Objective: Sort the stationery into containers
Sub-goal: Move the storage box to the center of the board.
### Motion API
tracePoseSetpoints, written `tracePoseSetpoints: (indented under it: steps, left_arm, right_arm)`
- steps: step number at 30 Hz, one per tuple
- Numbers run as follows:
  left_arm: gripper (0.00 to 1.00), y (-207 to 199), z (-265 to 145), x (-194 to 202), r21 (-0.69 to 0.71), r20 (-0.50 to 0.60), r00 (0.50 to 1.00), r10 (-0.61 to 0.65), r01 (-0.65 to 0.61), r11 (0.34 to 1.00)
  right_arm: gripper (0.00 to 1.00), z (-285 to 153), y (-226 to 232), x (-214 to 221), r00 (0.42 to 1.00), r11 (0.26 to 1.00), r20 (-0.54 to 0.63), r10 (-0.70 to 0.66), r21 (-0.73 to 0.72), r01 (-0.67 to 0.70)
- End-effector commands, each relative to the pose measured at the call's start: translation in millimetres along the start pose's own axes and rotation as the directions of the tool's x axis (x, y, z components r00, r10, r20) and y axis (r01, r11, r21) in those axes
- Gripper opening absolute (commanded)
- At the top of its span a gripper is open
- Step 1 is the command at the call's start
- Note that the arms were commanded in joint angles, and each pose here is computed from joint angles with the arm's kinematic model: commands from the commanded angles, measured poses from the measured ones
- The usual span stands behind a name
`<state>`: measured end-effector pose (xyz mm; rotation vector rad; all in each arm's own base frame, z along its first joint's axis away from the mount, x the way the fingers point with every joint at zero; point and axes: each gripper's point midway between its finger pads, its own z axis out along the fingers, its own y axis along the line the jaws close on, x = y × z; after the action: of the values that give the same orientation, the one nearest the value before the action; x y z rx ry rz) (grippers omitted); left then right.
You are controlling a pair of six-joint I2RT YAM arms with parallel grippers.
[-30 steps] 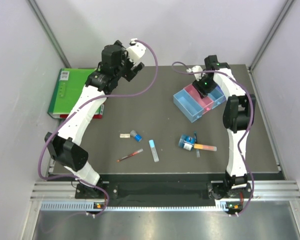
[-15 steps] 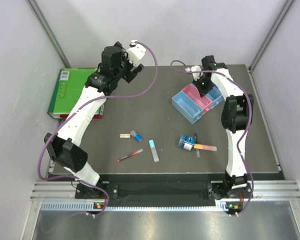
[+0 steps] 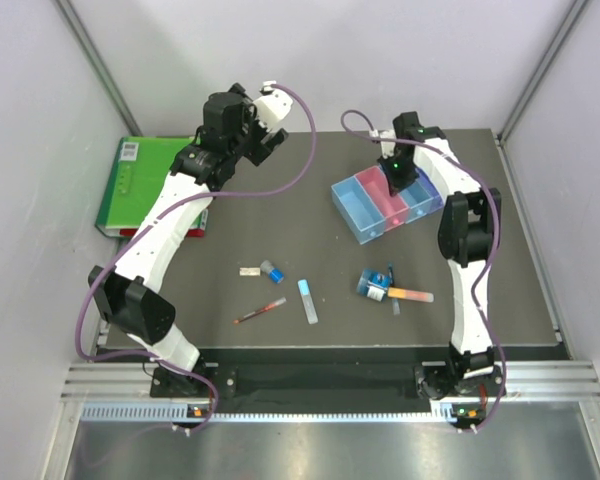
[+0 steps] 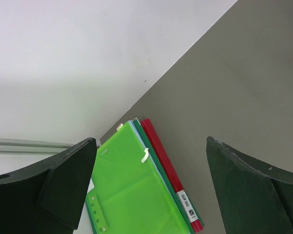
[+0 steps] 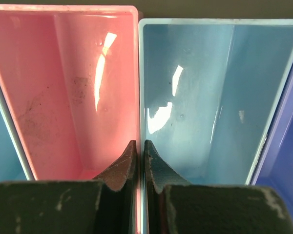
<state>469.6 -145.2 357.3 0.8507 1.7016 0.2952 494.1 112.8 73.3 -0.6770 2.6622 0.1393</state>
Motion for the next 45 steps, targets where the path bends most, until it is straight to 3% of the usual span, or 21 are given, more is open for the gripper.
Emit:
tracePoseSetpoints:
  steps: [1,15,24,28,45]
  left_arm:
    - [0.99,8.1,-12.6,-12.0,-0.017,0.042,0.999,0.013,-0.012,1.000]
    - [0.99,-4.6,-6.5,0.3,0.041,0.000,0.998,0.065,-0.065,0.997]
    - [0.99,-12.8,3.3,2.8,0.081,-0.017,0.998,0.063,-0.061,0.995]
    - [0.99,-17.0,4.7,2.3,0.095,-0.012,0.998,0.054,-0.053,0.994]
    - [0.99,-23.2,-5.5,4.2,0.094,0.031,0.999,0.037,-0.040,0.995]
  right_arm:
    - [0.00,-1.8,37.2,-27.8,0.989,0.992,0.077,0.129,-0.017,-0.128]
    - [0.00,14.4,135.0,-28.9,0.935,0.919,0.001,0.354,-0.183,-0.348]
    - [0.00,14.2,145.5,-43.6,0.846,0.814,0.031,0.532,-0.295,-0.501]
    - [0.00,20.8,151.6,-38.7,0.820,0.796,0.054,0.570,-0.283,-0.535]
    - [0.00,14.4,164.9,-10.5,0.826,0.835,0.127,0.549,-0.125,-0.536]
